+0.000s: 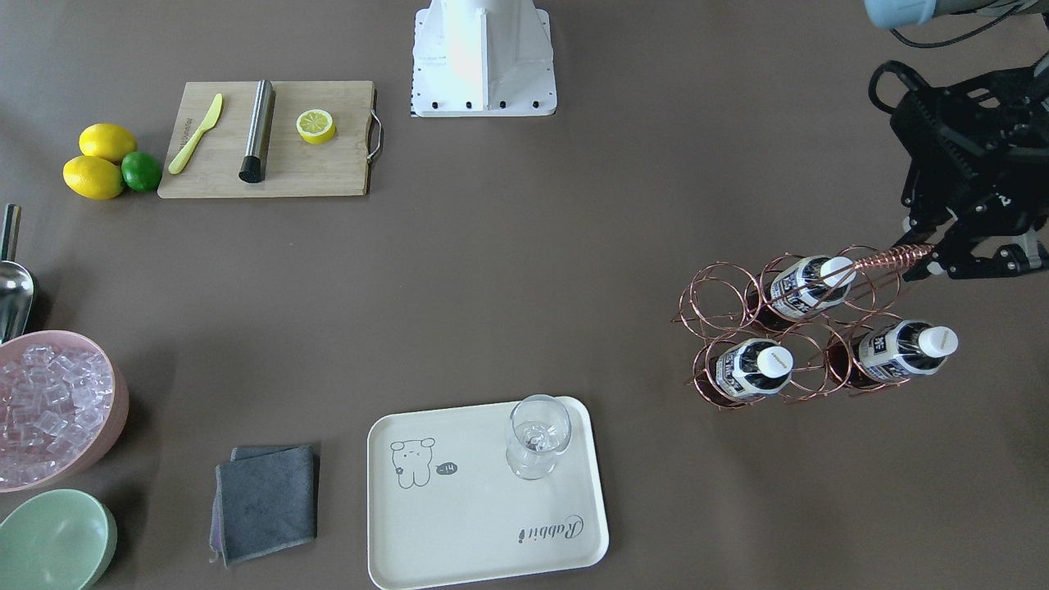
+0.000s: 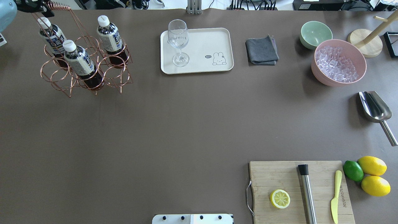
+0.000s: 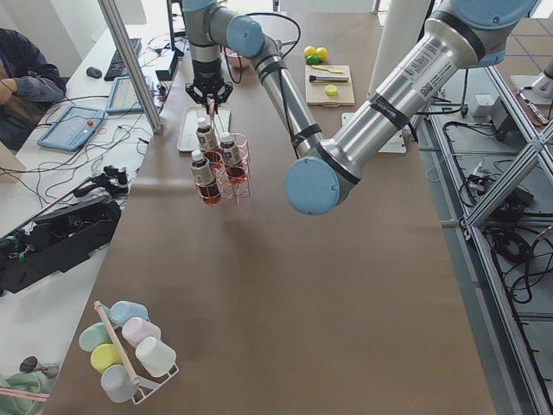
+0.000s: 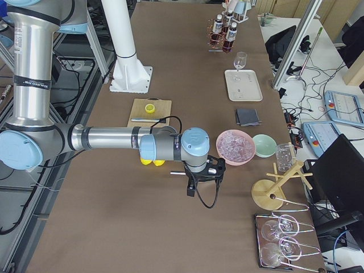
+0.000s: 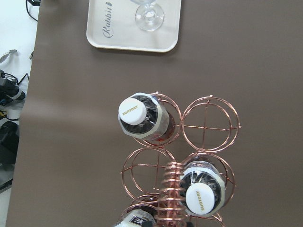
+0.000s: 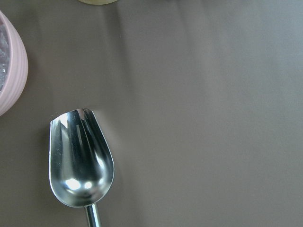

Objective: Take tea from basket to plate

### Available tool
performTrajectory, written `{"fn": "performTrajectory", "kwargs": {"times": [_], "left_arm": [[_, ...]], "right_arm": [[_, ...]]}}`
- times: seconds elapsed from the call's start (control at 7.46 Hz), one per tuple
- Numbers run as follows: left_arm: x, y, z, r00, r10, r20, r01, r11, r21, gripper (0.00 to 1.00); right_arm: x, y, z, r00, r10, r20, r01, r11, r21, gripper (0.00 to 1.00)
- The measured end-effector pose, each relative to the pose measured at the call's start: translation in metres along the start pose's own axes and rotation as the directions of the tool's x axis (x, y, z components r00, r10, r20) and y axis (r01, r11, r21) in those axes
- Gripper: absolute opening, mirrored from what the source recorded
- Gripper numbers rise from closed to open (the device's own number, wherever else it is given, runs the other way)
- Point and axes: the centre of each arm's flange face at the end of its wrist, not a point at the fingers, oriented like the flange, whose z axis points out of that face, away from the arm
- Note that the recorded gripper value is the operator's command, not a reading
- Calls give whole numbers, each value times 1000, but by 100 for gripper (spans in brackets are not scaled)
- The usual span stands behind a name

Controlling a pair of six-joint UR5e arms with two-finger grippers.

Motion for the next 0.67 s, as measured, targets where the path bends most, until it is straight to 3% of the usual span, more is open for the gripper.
{"fn": "performTrajectory", "kwargs": {"times": [0.4,0.67], "left_arm": [[56,-34,-11,998,-64,-10,65,997,46,0],[91,-65,-13,995,-92,-32,94,992,81,0]], "right_arm": [[-13,3,-13,998,-57,6,57,998,26,100],[-14,13,-16,986,-169,7,168,983,70,100]]}}
